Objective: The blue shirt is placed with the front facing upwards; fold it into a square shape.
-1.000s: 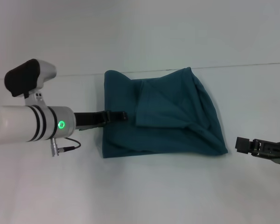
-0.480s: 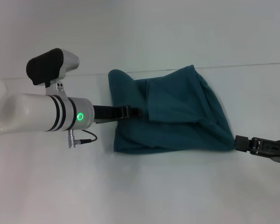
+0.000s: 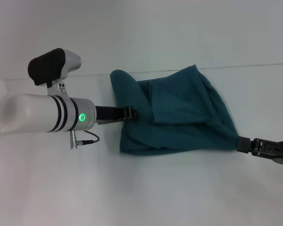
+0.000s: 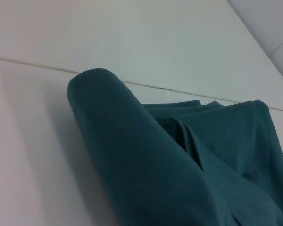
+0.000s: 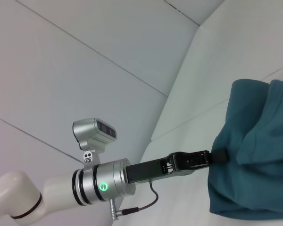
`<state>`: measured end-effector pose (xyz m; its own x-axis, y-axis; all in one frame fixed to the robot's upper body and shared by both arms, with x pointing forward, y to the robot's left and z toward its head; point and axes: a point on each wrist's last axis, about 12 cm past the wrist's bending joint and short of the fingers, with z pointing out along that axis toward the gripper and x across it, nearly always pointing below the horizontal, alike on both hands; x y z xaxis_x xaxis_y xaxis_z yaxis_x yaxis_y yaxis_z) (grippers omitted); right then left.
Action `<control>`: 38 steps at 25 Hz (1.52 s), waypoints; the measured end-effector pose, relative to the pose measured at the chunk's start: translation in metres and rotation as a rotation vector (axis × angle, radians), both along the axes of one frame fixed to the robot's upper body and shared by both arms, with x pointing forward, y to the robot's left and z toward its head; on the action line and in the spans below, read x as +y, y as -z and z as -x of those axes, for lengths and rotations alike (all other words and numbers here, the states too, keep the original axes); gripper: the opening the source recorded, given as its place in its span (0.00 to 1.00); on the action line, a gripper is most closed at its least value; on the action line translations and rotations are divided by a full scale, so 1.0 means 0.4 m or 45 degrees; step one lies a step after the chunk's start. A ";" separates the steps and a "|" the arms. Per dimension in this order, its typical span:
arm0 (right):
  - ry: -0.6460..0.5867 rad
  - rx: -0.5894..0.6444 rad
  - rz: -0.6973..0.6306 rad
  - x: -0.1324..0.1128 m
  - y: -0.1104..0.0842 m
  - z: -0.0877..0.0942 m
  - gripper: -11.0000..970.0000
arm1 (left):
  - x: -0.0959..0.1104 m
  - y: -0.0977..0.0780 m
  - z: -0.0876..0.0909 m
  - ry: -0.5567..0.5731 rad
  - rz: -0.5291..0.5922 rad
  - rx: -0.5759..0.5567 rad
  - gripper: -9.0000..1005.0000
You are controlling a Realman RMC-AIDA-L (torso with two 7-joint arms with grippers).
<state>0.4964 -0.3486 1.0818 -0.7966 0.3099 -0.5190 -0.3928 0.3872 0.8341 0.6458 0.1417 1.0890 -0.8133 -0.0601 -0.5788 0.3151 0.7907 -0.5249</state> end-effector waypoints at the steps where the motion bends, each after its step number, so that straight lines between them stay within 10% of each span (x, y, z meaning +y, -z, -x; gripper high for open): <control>1: 0.000 0.000 0.000 0.000 0.000 0.000 0.70 | -0.001 0.000 0.000 0.000 0.002 0.001 0.31; 5: 0.001 0.002 -0.001 0.000 0.000 0.001 0.70 | -0.006 0.000 0.011 0.037 0.029 0.030 0.13; 13: 0.009 0.008 -0.005 0.000 0.002 0.000 0.70 | 0.022 -0.001 0.066 0.137 0.194 0.152 0.09; 28: 0.011 0.010 -0.006 0.001 0.001 -0.003 0.70 | 0.325 0.033 0.150 -0.192 0.354 0.220 0.09; 38: 0.017 0.010 -0.008 -0.001 0.001 -0.002 0.70 | 0.342 0.033 0.154 -0.198 0.334 0.234 0.09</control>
